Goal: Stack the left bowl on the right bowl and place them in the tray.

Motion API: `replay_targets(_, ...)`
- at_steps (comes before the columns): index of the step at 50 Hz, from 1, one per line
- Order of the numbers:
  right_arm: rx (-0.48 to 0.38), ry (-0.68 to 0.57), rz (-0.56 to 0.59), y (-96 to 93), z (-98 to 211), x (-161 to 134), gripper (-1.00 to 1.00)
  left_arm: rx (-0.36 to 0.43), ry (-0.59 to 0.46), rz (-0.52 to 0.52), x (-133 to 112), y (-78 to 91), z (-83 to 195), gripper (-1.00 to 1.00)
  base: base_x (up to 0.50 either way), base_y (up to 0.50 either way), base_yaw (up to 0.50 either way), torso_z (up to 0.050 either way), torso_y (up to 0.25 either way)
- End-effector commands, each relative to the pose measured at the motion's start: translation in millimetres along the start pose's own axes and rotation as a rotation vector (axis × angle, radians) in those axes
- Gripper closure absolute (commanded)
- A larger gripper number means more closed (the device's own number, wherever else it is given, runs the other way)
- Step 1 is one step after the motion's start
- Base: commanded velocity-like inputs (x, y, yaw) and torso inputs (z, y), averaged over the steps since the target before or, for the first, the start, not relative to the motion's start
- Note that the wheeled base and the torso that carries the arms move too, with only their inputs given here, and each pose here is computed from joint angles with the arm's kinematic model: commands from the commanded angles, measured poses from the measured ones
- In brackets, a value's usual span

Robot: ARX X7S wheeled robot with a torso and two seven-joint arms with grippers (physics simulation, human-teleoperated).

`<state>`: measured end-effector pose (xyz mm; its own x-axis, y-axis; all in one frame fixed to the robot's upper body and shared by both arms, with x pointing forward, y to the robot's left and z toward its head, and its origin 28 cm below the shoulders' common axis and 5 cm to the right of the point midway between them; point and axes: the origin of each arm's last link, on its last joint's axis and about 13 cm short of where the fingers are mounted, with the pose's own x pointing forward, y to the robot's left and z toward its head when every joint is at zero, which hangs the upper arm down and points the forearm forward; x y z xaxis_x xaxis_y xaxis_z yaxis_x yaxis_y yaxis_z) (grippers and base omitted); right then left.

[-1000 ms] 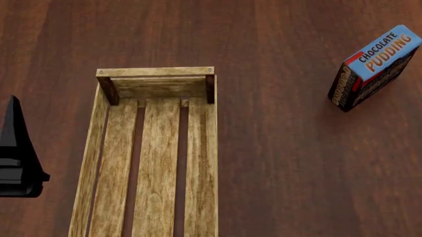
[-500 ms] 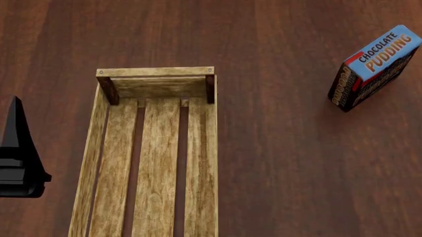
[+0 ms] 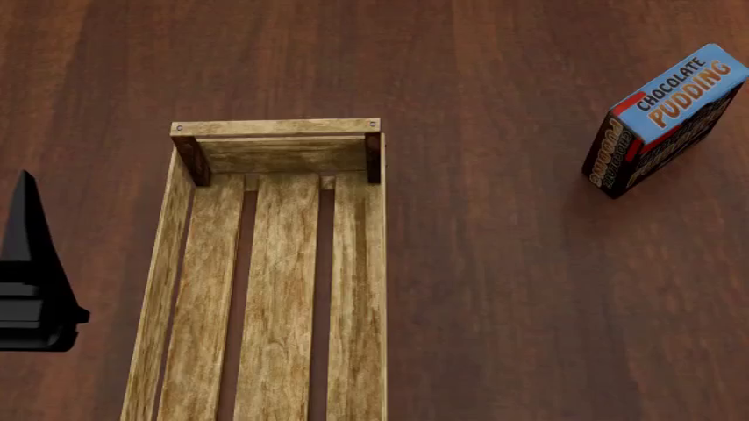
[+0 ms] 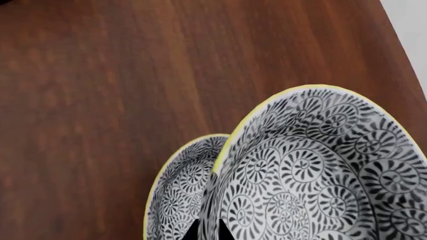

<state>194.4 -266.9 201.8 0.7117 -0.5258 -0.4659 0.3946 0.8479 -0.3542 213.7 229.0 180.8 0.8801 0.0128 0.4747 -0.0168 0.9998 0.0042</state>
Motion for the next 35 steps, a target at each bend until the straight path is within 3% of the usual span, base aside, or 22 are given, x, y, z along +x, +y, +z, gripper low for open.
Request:
replay_targets(1, 0.001, -0.005, -0.020, -2.4, 3, 12, 1.00, -0.011, -0.024, -0.001, -2, 0.3, 4, -1.00, 0.00, 0.00, 0.00, 0.000, 0.000)
replay_targets(12, -0.003, 0.017, -0.014, -0.5, 2, 26, 1.00, -0.055, -0.017, -0.010, -1, 1.7, 3, -1.00, 0.00, 0.00, 0.00, 0.000, 0.000)
replay_targets(35, 0.013, 0.051, 0.007, 3.3, -16, 37, 1.00, -0.054, -0.025, 0.014, 1, 9.0, -1, -1.00, 0.00, 0.00, 0.00, 0.000, 0.000)
